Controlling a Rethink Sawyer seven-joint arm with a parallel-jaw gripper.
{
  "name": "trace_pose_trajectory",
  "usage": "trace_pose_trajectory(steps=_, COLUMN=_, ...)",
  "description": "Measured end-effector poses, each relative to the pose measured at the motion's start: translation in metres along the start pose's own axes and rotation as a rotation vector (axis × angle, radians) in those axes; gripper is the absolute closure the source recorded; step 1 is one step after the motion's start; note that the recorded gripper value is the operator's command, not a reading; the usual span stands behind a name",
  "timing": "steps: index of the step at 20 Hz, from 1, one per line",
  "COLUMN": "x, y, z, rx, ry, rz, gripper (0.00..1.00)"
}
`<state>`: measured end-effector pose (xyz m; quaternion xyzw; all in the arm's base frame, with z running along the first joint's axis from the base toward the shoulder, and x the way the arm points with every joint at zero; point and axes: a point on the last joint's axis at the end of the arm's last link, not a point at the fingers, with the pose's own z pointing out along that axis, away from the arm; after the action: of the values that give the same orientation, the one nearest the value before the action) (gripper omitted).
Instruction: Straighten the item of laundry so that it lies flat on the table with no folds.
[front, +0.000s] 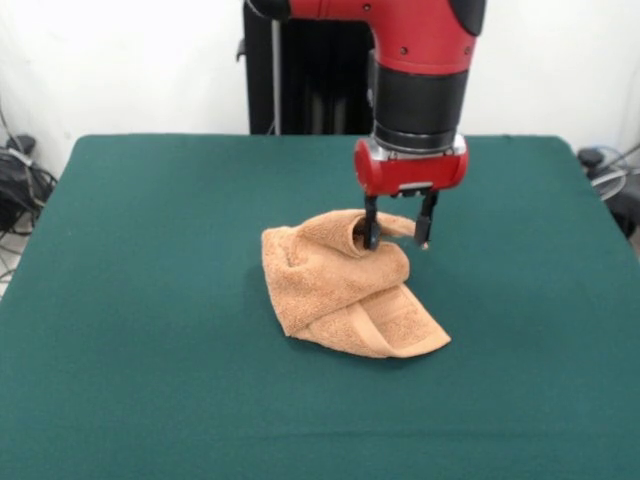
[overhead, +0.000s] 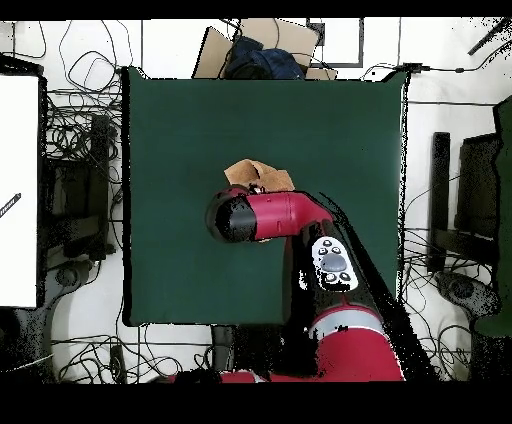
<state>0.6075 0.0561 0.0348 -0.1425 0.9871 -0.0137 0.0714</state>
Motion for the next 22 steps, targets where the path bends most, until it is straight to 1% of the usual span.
trace_pose_trajectory(steps=6, x=0.006, y=0.016, z=-0.015, rx=-0.001, ry=0.003, rz=-0.024, gripper=0.0)
trace_pose_trajectory(steps=12, x=0.008, y=0.018, z=-0.031, rx=0.0, ry=-0.003, rz=-0.015, gripper=0.0)
trace_pose_trajectory(steps=18, x=0.011, y=0.016, z=-0.029, rx=-0.005, ry=0.004, rz=-0.002, gripper=0.0)
trace_pose_trajectory(steps=22, x=0.018, y=0.011, z=-0.02, rx=-0.015, ry=0.023, rz=0.013, gripper=0.0)
